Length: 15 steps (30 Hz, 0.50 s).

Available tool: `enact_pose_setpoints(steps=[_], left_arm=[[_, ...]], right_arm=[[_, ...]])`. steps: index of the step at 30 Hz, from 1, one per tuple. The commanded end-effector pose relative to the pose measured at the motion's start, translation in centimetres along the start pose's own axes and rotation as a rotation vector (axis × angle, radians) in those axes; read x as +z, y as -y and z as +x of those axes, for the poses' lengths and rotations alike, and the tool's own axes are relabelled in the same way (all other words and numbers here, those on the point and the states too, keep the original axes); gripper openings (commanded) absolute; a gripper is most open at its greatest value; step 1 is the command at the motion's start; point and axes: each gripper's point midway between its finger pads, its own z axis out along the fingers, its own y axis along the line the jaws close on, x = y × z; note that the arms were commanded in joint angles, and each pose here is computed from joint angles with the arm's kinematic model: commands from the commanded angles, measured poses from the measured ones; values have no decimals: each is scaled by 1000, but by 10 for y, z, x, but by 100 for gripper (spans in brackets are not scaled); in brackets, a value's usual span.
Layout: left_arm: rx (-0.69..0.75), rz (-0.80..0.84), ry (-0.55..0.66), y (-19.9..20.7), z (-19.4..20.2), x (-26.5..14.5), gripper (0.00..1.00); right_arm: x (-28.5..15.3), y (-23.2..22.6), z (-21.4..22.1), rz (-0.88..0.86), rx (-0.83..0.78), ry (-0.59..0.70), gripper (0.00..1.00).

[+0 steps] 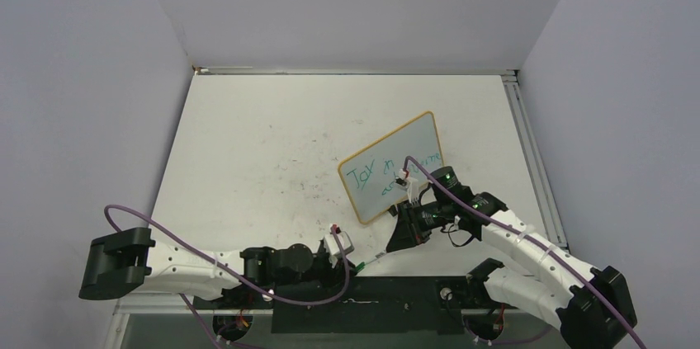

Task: Write a sentence on the whiteboard
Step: Close the whiteboard marker at the center of the board.

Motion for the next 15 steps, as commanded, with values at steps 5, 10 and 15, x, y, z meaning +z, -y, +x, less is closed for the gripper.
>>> enact_pose_setpoints(steps=[5,10,15], left_arm=[[35,35,131,12,-39,2,0],[55,51,119,16,-37,3,11],[84,51,103,16,-36,3,0]], right_arm=[[5,-7,0,-48,-22,-17,5],[6,-5,0,-36,-23,-19,5],[6,-5,1,-32,-20,-25,5]])
